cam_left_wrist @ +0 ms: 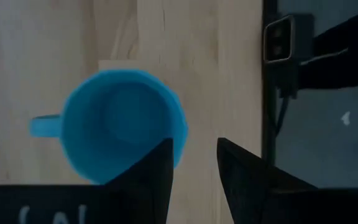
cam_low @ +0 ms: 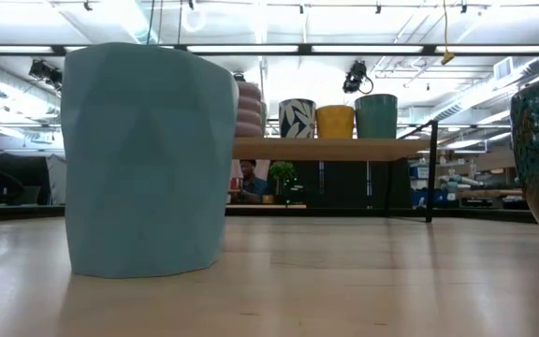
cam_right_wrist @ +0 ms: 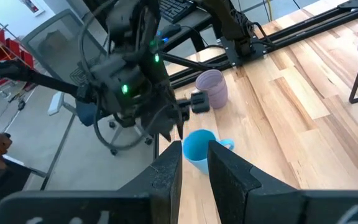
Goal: Place coffee mugs
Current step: Put the blue mug on the shelf
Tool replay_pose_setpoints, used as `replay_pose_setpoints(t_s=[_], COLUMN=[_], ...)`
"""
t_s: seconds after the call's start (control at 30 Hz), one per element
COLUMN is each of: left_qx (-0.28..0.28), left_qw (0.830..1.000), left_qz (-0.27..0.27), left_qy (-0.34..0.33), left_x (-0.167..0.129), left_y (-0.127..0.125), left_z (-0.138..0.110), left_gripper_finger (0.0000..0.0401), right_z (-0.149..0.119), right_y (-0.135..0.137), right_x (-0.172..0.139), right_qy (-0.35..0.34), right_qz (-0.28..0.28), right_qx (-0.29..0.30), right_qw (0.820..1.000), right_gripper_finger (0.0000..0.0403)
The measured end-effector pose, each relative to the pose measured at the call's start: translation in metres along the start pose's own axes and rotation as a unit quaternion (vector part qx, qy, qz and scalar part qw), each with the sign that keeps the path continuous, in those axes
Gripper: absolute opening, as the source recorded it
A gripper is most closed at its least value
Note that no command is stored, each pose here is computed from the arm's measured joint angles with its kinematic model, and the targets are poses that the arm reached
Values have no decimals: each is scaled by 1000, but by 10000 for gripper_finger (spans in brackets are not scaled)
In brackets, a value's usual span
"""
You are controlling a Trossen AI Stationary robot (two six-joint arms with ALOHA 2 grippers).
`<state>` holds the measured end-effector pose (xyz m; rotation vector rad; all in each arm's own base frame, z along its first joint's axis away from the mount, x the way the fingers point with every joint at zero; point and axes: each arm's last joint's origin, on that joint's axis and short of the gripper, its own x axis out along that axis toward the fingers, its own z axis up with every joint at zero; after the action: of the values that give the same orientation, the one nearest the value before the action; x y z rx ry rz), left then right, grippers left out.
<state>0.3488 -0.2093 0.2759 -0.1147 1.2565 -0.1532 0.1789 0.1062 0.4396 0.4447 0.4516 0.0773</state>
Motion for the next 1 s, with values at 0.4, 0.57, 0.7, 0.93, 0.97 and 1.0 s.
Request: replay_pose_setpoints(t_s=[0.4,0.57,0.7,0.93,0.97,1.0], left_qx=[-83,-85,-87,-33,-21,-13], left_qw=[995,996,996,998,998,998], left_qz=[55,32,-11,-46,-50,-52], left_qy=[-31,-4,22,-5,-15,-18], left_x=[-16,0,24,45,46,46], left_y=[67,105,126,130,128,127], left_z=[26,33,25,22,23,23], left_gripper_finger=[110,95,84,68,67,65], right_z=[-2,-5,-5,-5,-5,-5], right_y=[2,4,6,6,7,7], right_x=[9,17,20,22,22,22], right_qy=[7,14,15,12,12,11], right_qz=[-8,-14,-13,-15,-15,-15], right_qx=[-2,1,8,17,19,20], right_qw=[1000,1000,1000,1000,1000,1000], right_gripper_finger=[82,82,82,82,82,82])
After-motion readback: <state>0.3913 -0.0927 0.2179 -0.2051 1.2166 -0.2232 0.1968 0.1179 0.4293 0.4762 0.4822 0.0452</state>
